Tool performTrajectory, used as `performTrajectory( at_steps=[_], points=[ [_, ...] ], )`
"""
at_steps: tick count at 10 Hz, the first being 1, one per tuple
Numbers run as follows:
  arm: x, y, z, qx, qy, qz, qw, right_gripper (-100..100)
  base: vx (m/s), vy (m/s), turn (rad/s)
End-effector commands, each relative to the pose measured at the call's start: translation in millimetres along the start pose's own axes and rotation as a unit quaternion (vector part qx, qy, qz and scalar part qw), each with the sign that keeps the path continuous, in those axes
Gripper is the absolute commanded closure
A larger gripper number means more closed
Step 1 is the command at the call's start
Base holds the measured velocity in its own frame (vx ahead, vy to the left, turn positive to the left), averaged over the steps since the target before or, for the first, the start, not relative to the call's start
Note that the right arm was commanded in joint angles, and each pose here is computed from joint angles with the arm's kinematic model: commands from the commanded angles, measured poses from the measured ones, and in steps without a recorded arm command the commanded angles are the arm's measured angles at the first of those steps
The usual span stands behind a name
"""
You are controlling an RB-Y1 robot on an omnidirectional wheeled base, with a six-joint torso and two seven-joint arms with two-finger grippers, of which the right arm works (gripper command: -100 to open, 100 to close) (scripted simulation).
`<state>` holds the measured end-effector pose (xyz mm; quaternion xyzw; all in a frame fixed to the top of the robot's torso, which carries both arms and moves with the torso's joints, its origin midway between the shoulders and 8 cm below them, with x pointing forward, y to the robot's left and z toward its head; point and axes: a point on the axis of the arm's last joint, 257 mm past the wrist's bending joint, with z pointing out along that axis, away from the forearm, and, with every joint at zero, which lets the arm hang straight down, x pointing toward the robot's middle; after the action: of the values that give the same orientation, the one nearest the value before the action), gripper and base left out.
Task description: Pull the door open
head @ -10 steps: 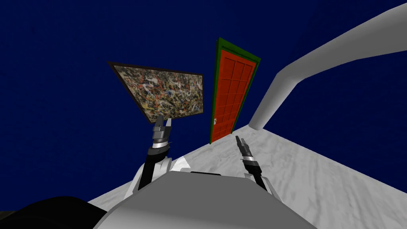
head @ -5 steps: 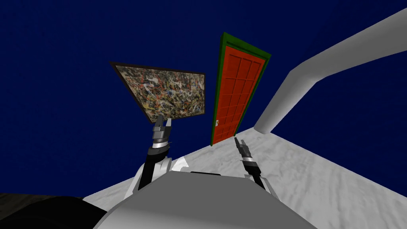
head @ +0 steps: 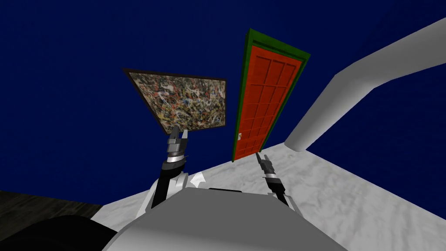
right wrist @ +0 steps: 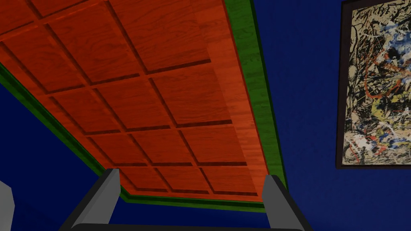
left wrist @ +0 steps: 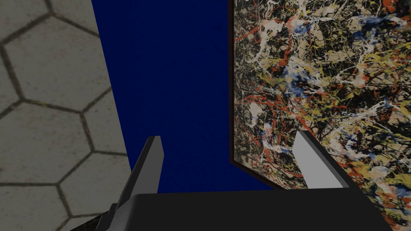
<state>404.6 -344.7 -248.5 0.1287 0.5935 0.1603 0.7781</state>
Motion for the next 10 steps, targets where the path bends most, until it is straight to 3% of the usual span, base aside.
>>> performTrajectory(
  at_steps=[1,7,10],
  points=[
    [7.8,-3.0,-3.2,0.002,0.007,-0.018,0.9998,-100,0.072,-0.054,0.104],
    [36.9,-14.0,-12.5,0.009,0.035,-0.075,0.9965,-100,0.077,-0.063,0.117],
    [56.0,-18.6,-19.2,0.011,0.054,-0.107,0.9928,-100,0.097,-0.092,0.155]
  ],
)
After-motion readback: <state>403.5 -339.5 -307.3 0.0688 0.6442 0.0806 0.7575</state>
